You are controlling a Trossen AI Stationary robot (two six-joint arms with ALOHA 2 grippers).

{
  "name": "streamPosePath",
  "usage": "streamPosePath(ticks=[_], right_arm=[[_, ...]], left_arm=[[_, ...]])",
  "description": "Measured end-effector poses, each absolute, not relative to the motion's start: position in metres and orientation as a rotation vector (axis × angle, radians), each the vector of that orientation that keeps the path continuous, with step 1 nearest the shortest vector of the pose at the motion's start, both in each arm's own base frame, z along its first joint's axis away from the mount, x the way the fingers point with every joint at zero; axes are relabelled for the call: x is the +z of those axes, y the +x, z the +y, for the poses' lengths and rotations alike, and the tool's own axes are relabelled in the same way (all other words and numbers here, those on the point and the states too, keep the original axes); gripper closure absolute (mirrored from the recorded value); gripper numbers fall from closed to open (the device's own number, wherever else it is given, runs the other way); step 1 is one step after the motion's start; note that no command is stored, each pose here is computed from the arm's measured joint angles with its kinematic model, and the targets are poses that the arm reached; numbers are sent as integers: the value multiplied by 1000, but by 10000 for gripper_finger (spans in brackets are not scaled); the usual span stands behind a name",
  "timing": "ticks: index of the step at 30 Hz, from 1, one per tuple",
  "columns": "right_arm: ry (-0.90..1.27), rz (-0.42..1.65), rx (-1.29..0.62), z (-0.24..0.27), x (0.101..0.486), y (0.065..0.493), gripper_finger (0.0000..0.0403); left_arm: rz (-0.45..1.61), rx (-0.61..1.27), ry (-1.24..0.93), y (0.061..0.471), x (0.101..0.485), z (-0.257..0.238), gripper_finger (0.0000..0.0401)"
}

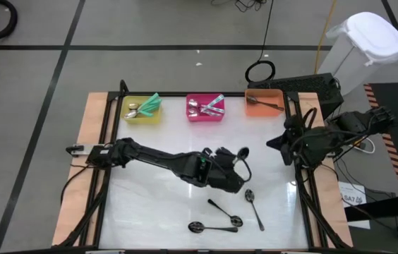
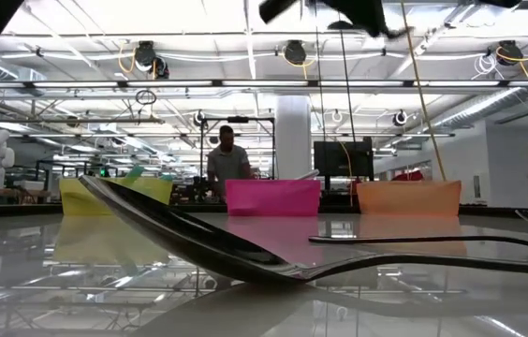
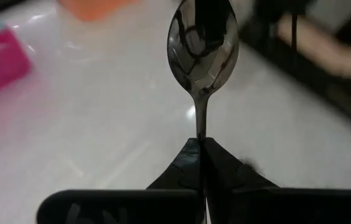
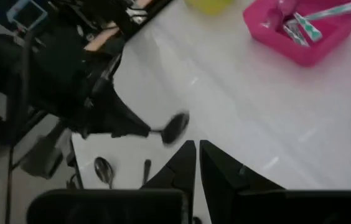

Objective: Sort silverware by color (type)
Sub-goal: Put the black spoon into the orange bin

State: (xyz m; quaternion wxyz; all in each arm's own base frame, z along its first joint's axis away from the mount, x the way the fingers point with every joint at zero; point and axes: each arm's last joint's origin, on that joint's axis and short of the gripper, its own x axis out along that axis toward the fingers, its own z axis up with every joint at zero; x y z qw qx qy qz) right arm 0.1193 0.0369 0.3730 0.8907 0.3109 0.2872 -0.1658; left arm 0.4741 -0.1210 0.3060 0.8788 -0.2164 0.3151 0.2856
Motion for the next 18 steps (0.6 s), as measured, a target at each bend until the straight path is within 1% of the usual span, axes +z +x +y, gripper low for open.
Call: streamPosePath(ticks=[4,8,15,18], right_arm=[[639,565,-322,38,376,122,384],[638,542,-302,42,377,131,384],[666,482,-239,51,382,149,384],[694,463,-199,56,384,153,373]], left_arm=[[502,699,-556,466,330,-113,400],[379,767,-657,463,343,-105,400],[76,803,-813,461,377,-98,400],[-36,817,-852,463,386,-97,400]])
